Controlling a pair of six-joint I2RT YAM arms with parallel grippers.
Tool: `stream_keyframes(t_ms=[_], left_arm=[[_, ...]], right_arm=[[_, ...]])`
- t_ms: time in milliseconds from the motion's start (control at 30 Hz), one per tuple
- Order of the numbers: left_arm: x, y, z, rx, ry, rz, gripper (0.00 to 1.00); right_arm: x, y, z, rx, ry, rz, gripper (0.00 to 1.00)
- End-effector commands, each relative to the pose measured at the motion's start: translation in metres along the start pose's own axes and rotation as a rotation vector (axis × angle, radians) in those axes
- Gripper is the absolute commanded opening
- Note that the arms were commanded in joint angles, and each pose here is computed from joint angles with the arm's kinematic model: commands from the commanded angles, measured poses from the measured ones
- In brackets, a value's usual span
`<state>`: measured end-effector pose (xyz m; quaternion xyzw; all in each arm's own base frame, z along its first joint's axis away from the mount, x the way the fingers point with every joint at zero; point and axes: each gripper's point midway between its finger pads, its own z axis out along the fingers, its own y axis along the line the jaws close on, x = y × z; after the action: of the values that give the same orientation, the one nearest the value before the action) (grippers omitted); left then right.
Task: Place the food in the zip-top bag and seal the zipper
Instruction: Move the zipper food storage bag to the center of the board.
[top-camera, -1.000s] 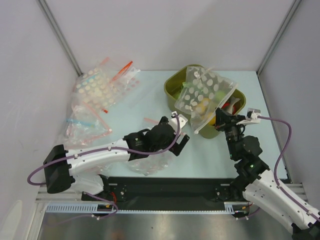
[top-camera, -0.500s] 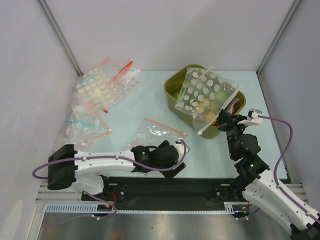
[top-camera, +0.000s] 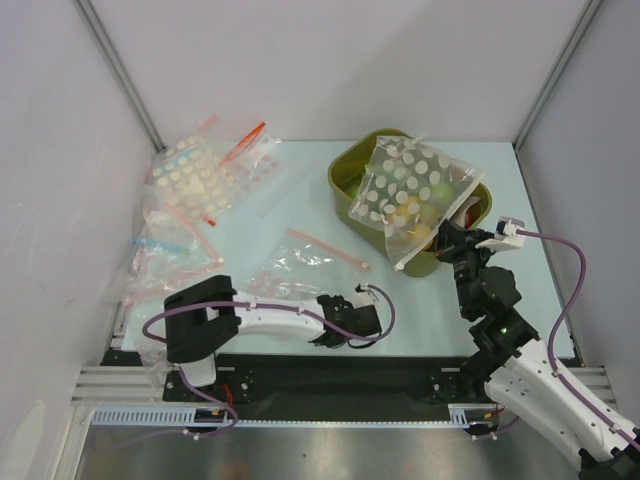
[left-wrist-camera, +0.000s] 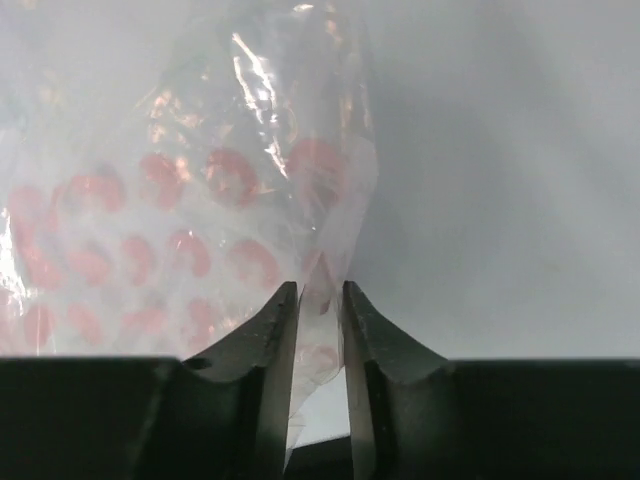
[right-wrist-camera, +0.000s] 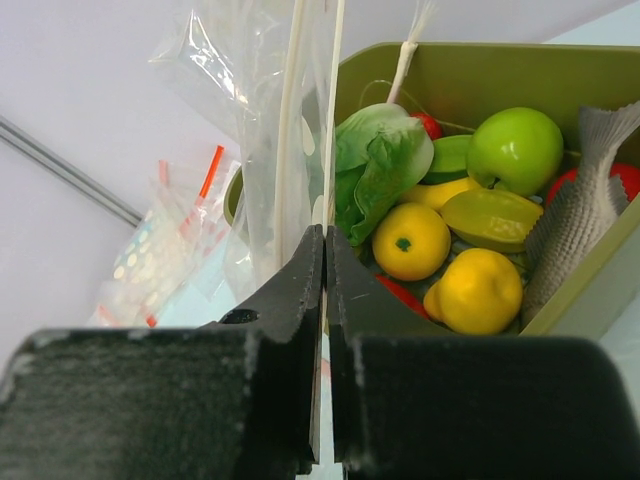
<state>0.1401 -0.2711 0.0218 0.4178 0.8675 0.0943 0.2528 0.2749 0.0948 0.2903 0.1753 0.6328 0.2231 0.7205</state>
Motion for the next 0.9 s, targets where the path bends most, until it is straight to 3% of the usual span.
stream_keyframes(t_ms=[0,167,300,367,400,433,500,533,600,633,867], left_arm=[[-0.01,0.055,0.002,-0.233,0.005,-0.071,0.28],[-0.024,0.112,0.019,-0.286,0.03,-0.239,0.0],[-0.036,0.18,0.025,-0.375,-0.01,-0.451,0.0],[-0.04,0.237,0.015,-0.461,-0.116,-0.666,0.0],[-0.032,0.252,0.014,-0.482,-0.132,-0.73,0.03],[-0.025,0.281,0.017,-0.482,-0.162,-0.866,0.25],[-0.016,0.301,0.007,-0.431,-0.238,-1.006,0.5],[-0.024,0.311,0.008,-0.345,-0.316,-1.09,0.79],[-0.031,0.309,-0.004,-0.308,-0.393,-1.093,0.96],[-0.037,0.308,-0.009,-0.298,-0.413,-1.079,1.0],[-0.085,0.284,-0.084,-0.224,-0.649,-0.978,1.0]], right_arm=[[-0.017,0.009,0.001,-0.019,-0.037,0.044,0.0],[-0.016,0.009,0.002,-0.023,-0.032,0.048,0.0],[-0.012,0.008,0.003,-0.02,-0.025,0.047,0.0],[-0.013,0.008,0.003,-0.023,-0.024,0.04,0.0],[-0.015,0.008,0.003,-0.02,-0.032,0.037,0.0],[-0.014,0.005,0.003,-0.011,-0.032,0.036,0.0],[-0.015,0.005,0.002,-0.017,-0.037,0.042,0.0],[-0.014,0.006,0.003,-0.023,-0.034,0.046,0.0],[-0.007,0.012,0.005,-0.054,-0.007,0.043,0.0],[-0.005,0.016,0.006,-0.073,0.0,0.044,0.0],[0.021,0.065,0.009,-0.304,0.14,0.027,0.0]])
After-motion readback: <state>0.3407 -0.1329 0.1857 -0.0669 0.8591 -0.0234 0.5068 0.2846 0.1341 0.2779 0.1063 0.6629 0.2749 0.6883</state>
